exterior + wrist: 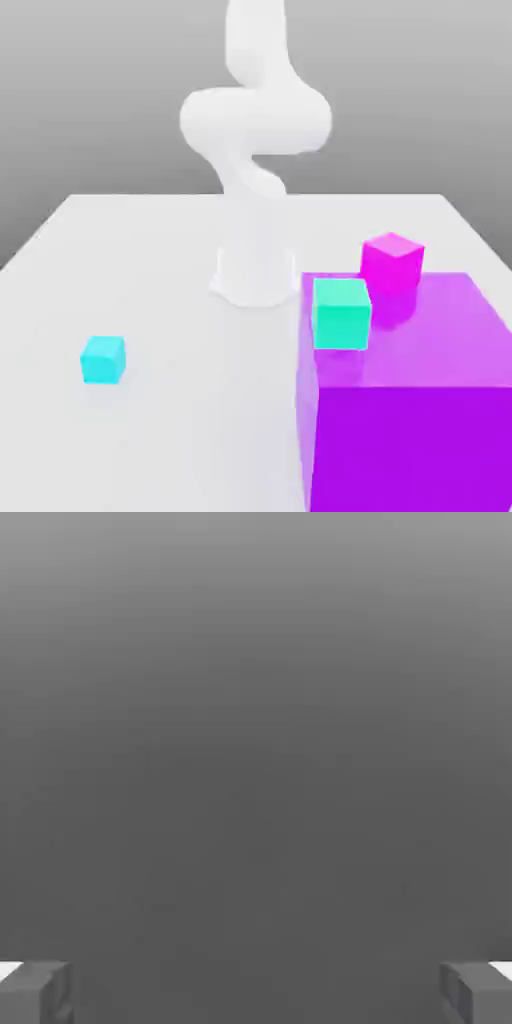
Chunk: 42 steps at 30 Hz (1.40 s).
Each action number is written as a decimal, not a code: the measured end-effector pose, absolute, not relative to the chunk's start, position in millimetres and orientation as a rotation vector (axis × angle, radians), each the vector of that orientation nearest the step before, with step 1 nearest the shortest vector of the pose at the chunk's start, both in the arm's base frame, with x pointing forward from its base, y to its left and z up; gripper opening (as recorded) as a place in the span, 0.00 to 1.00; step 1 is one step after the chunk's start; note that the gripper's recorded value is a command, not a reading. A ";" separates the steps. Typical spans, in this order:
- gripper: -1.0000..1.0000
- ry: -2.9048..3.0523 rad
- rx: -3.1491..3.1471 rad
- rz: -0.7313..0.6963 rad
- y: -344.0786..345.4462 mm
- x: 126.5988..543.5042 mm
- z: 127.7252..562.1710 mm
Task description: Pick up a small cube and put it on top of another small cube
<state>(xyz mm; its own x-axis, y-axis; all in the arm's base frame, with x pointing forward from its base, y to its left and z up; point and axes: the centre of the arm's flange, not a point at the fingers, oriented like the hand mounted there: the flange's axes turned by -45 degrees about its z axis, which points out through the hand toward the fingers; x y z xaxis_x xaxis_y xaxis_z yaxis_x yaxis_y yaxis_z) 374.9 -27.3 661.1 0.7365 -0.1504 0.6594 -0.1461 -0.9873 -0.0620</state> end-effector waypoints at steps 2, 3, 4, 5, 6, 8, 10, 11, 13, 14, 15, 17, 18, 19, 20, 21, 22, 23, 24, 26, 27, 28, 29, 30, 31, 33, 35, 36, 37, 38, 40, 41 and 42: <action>0.50 0.473 -2.933 -1.001 -56.5 394.9 611.6; 0.50 0.584 -2.931 -0.948 -71.6 401.6 586.8; 0.50 0.693 -2.924 -0.894 -86.7 406.3 562.0; 0.50 0.803 -2.912 -0.841 -101.9 408.9 537.1; 0.50 0.912 -2.895 -0.787 -116.9 409.5 512.1; 0.50 1.129 -2.846 -0.678 -146.0 404.8 462.1; 0.50 1.347 -2.775 -0.566 -173.3 392.4 411.8; 0.50 1.456 -2.731 -0.508 -185.9 383.4 386.6; 0.50 1.676 -2.623 -0.388 -208.4 359.4 336.1; 0.50 1.787 -2.558 -0.324 -217.9 344.5 310.7; 0.50 1.893 -2.488 -0.262 -225.6 328.1 286.3; 0.50 2.083 -2.344 -0.144 -234.6 294.1 243.5; 0.50 2.169 -2.267 -0.087 -236.4 276.6 224.2; 0.50 2.246 -2.193 -0.043 -239.9 260.4 208.3; 0.50 2.263 -2.177 -0.022 -236.7 257.1 196.4; 0.50 2.279 -2.160 -0.011 -237.3 253.8 186.5; 0.50 2.288 -2.151 -0.005 -237.7 252.3 177.4; 0.50 2.293 -2.147 -0.003 -238.0 251.4 168.6; 0.50 2.295 -2.145 -0.002 -238.2 250.8 160.0; 0.50 2.298 -2.144 -0.001 -237.8 249.7 142.8; 0.00 2.298 -2.144 0.000 -237.3 249.1 134.9; 0.00 2.298 -2.144 0.000 -237.3 249.1 134.9; 0.00 2.298 -2.144 -0.001 -237.3 249.2 134.9; 0.00 2.298 -2.144 -0.002 -237.3 249.3 135.0; 0.00 2.298 -2.144 -0.003 -237.3 249.3 135.0; 0.00 2.298 -2.143 -0.003 -237.0 249.0 131.1; 0.00 2.298 -2.143 -0.003 -237.5 249.6 138.9; 0.00 2.298 -2.143 -0.003 -237.9 250.0 145.9; 0.00 2.297 -2.143 -0.002 -238.2 250.3 153.6; 0.00 2.297 -2.142 -0.002 -238.2 250.4 161.8; 0.00 2.299 -2.140 -0.002 -238.3 249.7 178.2; 0.00 2.297 -2.142 -0.003 -237.4 249.6 186.4; 0.00 2.291 -2.147 -0.003 -237.3 252.3 195.3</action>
